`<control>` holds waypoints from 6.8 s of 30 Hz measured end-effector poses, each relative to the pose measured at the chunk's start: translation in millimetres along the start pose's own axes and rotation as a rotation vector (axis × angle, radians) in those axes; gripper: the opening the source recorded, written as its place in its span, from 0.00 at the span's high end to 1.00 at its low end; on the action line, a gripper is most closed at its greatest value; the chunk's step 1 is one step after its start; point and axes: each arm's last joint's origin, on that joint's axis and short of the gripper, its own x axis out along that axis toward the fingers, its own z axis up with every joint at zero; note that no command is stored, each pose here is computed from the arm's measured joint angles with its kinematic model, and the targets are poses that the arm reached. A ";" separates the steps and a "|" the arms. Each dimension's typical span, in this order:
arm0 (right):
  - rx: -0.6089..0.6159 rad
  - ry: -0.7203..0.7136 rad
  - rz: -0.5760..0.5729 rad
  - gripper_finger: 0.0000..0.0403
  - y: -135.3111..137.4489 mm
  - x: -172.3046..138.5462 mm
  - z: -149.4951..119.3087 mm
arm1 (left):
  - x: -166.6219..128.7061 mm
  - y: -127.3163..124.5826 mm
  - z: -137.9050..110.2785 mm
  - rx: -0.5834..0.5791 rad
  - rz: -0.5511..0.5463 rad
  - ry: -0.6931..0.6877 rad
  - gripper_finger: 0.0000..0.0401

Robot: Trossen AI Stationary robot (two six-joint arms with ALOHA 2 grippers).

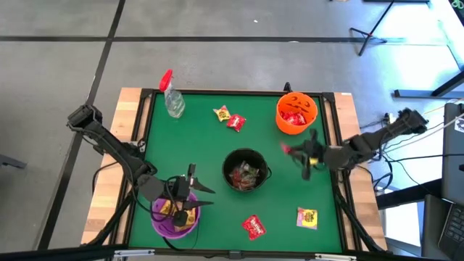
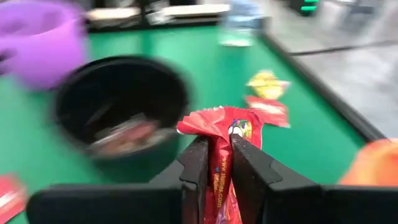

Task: Sort candy
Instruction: Put the red candy into the orange bucket, then put the yellow candy into the purple bucket

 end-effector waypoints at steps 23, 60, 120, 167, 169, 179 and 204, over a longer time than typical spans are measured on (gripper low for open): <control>0.396 0.099 -0.470 0.82 -145.2 19.3 -16.8 | 3.8 7.2 0.3 -0.002 0.046 0.002 0.65; 0.212 0.338 0.461 0.58 -29.3 -7.0 23.1 | 2.9 6.1 -2.4 -0.046 0.050 0.022 0.65; -0.278 0.803 0.259 0.90 170.8 31.5 -73.4 | 3.3 7.6 -1.5 -0.071 0.079 0.010 0.65; -0.171 -0.121 0.090 0.92 126.4 135.5 88.4 | 32.7 14.5 -11.4 -0.102 0.081 -0.032 0.39; -0.167 -0.128 0.077 0.92 126.0 135.5 89.0 | 34.3 16.5 -12.3 -0.104 0.101 -0.031 0.39; -0.175 -0.112 0.076 0.92 128.9 141.1 83.9 | 40.7 30.9 -11.3 -0.154 0.225 -0.058 0.41; -0.200 -0.122 0.110 0.92 138.5 155.8 76.2 | 41.6 33.4 -19.4 -0.195 0.205 0.021 0.65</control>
